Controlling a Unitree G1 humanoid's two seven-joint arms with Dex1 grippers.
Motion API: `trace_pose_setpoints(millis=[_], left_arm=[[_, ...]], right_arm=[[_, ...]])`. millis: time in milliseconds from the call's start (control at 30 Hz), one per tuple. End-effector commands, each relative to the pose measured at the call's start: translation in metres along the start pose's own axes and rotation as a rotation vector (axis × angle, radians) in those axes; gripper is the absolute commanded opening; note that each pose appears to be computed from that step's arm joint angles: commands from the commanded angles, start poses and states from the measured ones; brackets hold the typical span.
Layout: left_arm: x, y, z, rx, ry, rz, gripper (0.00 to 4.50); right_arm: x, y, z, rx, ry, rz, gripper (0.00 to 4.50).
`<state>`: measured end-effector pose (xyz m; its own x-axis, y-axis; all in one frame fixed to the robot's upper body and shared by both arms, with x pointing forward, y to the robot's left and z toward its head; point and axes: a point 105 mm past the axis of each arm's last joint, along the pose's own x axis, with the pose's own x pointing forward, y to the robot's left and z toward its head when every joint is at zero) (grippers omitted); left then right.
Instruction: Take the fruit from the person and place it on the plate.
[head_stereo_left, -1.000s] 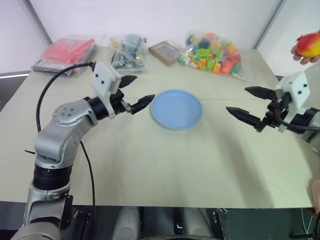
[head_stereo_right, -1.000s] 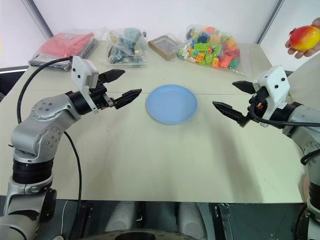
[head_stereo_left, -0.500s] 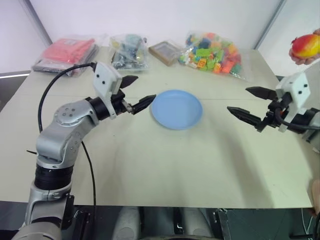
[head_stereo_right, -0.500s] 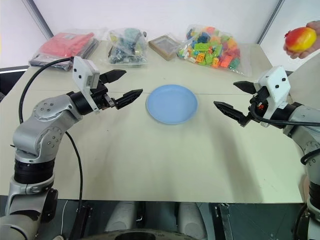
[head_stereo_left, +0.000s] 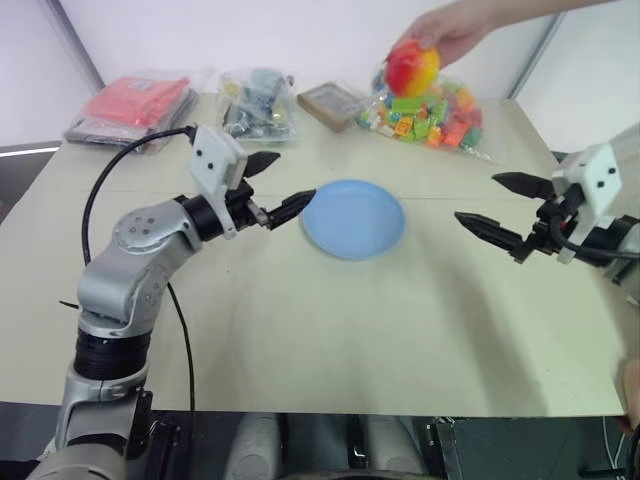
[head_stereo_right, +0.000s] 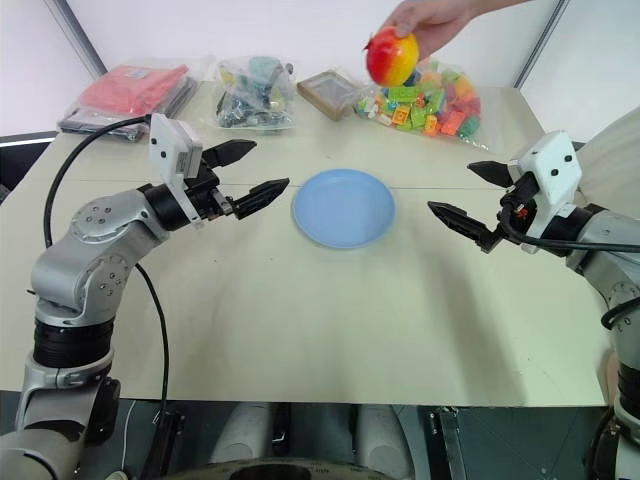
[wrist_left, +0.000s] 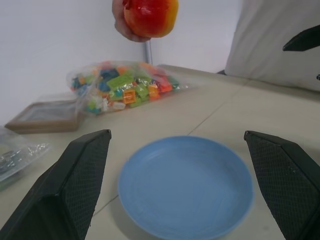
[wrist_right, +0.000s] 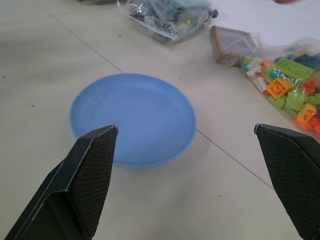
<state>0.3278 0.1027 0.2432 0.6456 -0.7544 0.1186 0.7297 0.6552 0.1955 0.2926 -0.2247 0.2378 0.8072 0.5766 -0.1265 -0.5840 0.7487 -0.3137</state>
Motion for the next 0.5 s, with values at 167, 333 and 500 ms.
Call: trace_pose_setpoints(millis=[167, 333, 500], left_arm=[[0.012, 0.029, 0.03, -0.29, -0.234, 0.21, 4.47], [0.038, 0.019, 0.035, -0.101, -0.22, 0.173, 4.47], [0.058, 0.019, 0.05, 0.298, -0.22, 0.167, 4.47]], right_arm=[[0.003, -0.003, 0.029, -0.048, -0.114, -0.047, 4.5], [0.009, 0.0, 0.041, -0.031, -0.172, -0.046, 4.5], [0.011, 0.002, 0.038, -0.026, -0.168, -0.044, 4.5]])
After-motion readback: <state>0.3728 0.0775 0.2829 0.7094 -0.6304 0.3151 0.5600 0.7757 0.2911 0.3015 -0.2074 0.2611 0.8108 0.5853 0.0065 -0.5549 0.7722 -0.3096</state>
